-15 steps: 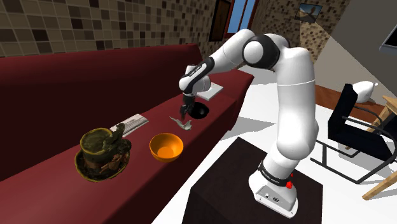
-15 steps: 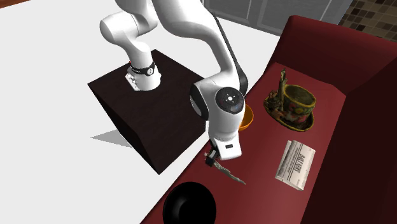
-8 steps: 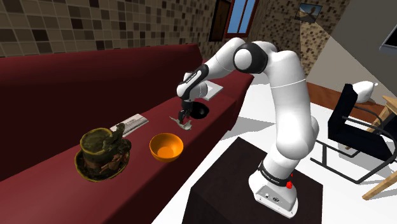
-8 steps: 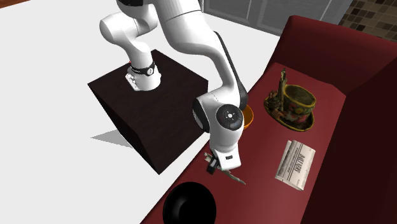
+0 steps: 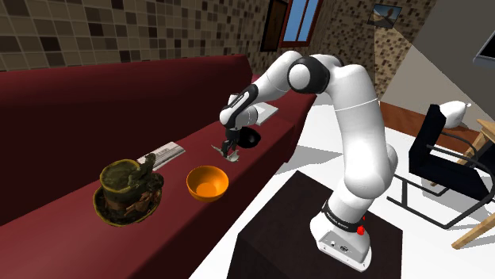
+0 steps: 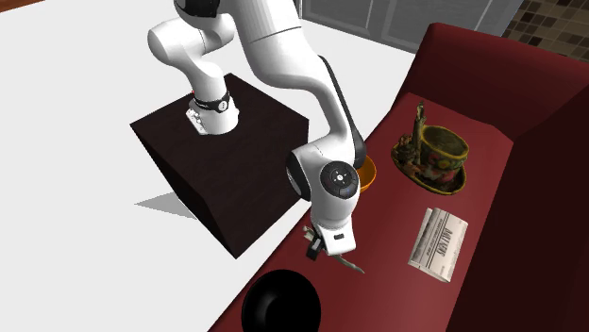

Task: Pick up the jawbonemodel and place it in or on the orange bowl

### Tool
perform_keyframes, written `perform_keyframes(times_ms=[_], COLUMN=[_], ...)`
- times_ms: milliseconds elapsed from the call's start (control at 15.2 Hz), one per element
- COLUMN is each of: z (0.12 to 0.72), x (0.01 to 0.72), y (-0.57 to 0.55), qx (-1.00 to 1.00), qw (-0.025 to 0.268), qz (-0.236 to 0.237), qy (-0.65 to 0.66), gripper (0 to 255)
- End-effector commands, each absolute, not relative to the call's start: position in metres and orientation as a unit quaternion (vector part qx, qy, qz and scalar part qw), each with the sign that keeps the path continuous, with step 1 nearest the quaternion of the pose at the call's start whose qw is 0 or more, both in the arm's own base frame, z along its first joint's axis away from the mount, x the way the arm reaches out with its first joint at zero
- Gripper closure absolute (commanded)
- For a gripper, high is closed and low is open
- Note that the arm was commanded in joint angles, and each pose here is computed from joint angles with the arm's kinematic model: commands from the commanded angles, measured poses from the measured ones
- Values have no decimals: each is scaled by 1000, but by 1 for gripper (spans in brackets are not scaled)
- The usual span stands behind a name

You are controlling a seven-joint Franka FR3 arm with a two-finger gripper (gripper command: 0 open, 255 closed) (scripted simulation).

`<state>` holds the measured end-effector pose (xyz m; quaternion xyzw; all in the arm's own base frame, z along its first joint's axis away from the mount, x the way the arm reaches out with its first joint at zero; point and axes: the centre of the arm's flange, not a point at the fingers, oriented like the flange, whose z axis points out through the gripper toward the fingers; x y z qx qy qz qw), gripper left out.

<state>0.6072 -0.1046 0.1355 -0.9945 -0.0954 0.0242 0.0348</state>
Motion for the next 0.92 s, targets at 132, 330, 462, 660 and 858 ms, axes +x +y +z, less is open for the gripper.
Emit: perform_keyframes(times_ms=[132, 330, 462, 660, 858], z=[135, 135, 135, 135, 146], x=[607, 607, 607, 607, 607], y=[-105, -105, -105, -105, -105], qx=[-995, -995, -995, -995, -995], qw=[35, 35, 35, 35, 35], qz=[24, 24, 24, 24, 24], qy=[-95, -95, -95, -95, -95], gripper=[255, 255, 255, 255, 255])
